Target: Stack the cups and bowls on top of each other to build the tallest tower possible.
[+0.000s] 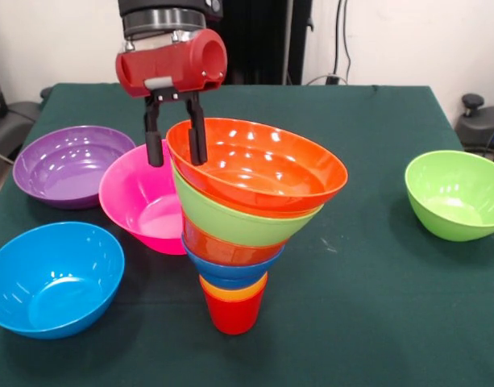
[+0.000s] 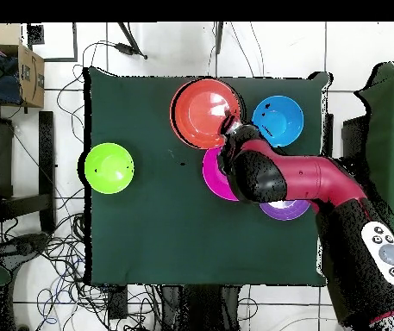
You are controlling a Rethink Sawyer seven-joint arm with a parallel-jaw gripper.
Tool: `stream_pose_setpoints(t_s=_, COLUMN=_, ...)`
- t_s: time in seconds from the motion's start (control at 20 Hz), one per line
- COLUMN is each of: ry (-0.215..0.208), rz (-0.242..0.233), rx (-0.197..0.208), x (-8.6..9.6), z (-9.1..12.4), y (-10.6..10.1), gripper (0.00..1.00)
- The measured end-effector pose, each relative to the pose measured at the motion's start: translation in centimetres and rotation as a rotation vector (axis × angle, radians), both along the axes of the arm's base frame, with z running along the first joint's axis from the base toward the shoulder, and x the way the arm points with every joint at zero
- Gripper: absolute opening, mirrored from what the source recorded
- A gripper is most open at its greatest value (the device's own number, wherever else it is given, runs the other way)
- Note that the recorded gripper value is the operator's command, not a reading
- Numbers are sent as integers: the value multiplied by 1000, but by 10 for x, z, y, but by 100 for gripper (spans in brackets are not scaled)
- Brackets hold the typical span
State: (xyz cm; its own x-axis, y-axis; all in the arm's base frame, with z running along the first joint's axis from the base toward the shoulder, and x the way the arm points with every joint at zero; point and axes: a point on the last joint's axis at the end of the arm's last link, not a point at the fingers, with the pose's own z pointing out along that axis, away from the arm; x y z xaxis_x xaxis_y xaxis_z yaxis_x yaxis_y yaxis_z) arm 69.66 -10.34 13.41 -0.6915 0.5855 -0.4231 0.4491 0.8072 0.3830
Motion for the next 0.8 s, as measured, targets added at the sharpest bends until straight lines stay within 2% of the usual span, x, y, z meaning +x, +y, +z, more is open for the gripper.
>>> stream_pose_setpoints(t_s=0.6, ry=-19, rz=-27, rx=5, x=7, z=18, y=-3, gripper=100)
stream_pose_setpoints(t_s=0.8, ry=-7, rz=-30, rx=4, x=7, z=22, y=-4, gripper=100)
